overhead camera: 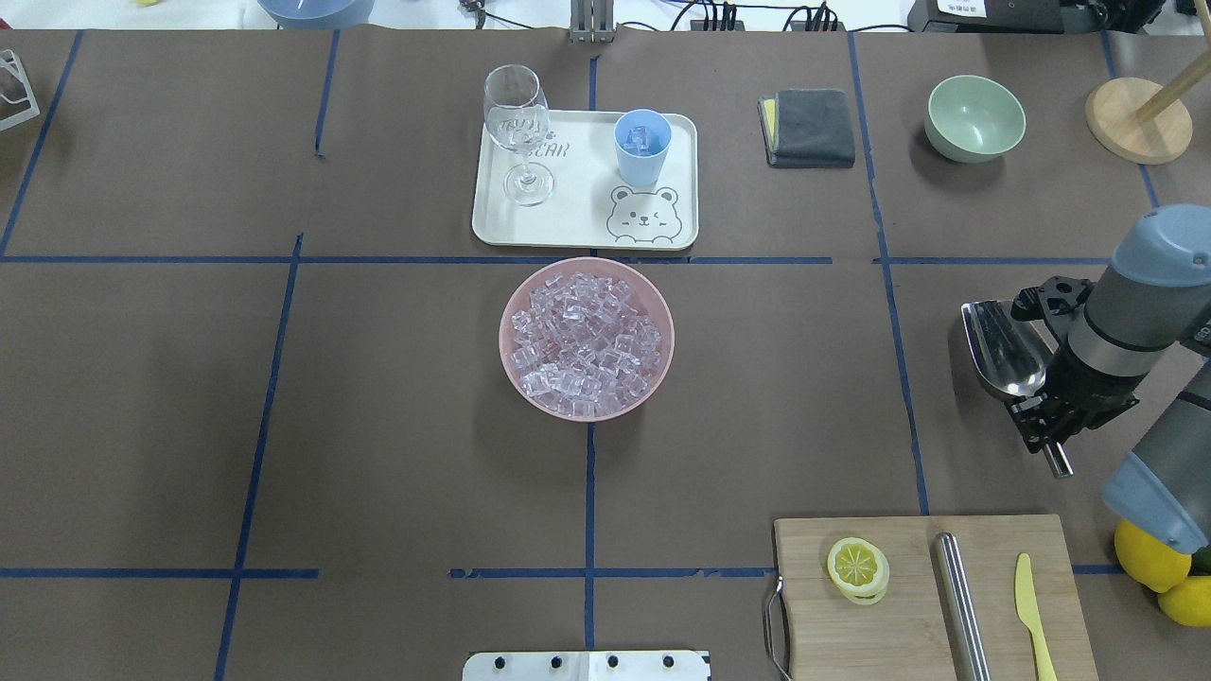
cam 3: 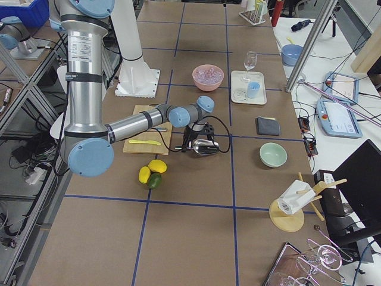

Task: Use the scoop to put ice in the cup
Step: 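Lower the scoop onto the table and open the right gripper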

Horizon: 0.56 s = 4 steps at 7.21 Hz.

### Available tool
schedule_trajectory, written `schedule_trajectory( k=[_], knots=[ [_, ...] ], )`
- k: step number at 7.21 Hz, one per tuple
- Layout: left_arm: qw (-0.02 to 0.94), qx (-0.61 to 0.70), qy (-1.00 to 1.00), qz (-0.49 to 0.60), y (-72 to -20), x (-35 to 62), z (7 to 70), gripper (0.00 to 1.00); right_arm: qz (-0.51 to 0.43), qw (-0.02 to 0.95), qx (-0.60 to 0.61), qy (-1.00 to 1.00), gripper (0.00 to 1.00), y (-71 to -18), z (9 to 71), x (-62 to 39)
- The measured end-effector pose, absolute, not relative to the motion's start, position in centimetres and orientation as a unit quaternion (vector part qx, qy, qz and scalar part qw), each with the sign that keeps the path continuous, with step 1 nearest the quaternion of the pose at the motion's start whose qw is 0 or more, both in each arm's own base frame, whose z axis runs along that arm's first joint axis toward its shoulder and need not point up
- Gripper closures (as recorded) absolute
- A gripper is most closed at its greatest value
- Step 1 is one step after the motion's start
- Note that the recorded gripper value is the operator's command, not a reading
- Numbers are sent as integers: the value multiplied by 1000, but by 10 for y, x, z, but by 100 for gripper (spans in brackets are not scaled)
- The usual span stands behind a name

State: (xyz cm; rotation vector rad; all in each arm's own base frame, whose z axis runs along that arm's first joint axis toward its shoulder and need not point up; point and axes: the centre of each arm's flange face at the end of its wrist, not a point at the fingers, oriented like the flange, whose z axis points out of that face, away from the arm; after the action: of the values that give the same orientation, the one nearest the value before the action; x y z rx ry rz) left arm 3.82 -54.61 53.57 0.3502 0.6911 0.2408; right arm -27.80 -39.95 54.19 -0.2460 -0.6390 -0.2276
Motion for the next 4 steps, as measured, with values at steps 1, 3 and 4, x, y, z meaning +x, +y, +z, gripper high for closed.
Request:
schedule_trajectory(
  k=[1, 3, 4],
  knots=[
    [919, 171, 336, 117, -546, 38, 535, 0, -112, 936, -114, -315, 0, -401, 545, -278],
    [919, 171, 336, 117, -547, 38, 535, 0, -113, 936, -105, -317, 0, -403, 543, -278],
    [919, 171, 336, 117, -547, 38, 535, 0, -110, 936, -98, -321, 0, -406, 537, -274]
  ],
)
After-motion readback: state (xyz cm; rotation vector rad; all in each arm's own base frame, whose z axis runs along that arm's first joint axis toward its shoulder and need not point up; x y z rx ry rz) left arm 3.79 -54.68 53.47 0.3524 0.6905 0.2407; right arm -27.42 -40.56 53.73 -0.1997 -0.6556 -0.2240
